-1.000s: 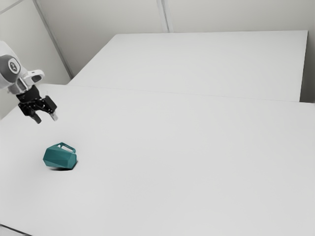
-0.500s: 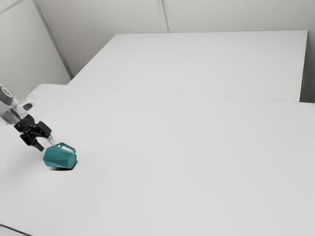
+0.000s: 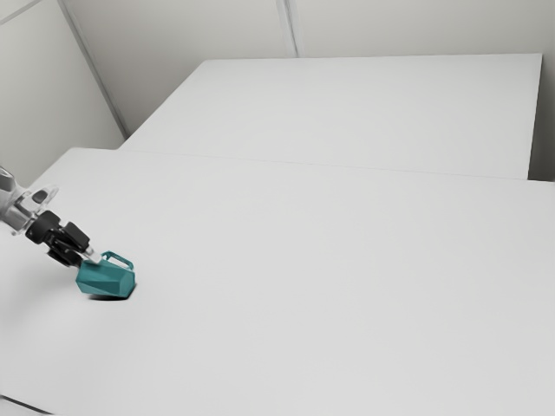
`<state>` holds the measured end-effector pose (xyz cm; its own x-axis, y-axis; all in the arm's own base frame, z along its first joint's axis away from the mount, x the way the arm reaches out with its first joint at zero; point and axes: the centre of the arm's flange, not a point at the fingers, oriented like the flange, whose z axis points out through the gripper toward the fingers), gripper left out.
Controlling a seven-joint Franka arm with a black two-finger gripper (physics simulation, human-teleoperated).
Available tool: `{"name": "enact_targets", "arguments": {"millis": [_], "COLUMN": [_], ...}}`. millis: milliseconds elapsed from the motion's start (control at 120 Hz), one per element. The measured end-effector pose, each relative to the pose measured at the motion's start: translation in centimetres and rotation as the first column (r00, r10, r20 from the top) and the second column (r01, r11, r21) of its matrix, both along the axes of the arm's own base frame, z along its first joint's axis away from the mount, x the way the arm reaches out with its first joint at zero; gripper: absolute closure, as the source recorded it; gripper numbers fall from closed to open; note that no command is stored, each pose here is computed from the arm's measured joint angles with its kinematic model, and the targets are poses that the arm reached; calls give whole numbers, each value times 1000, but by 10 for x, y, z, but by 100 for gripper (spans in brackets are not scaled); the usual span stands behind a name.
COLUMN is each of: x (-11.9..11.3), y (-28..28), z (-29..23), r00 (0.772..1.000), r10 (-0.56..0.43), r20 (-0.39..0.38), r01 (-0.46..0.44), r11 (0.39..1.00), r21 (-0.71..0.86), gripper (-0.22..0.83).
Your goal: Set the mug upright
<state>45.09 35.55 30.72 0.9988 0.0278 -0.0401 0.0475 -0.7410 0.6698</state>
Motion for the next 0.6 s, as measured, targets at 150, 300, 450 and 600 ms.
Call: {"name": "enact_targets", "arguments": {"millis": [150,300,450,600], "x": [-1,-3,0,6], "y": [-3,-4,-7,-14], "z": [1,3,5,7], "r00": [1000,999,997,994], "r10": [-14,-27,-38,-51], "r20": [26,46,70,98], "r01": [15,30,43,60], "r11": [999,998,996,995], "r21": [-36,-57,-73,-85], "gripper": [50,65,73,76]}}
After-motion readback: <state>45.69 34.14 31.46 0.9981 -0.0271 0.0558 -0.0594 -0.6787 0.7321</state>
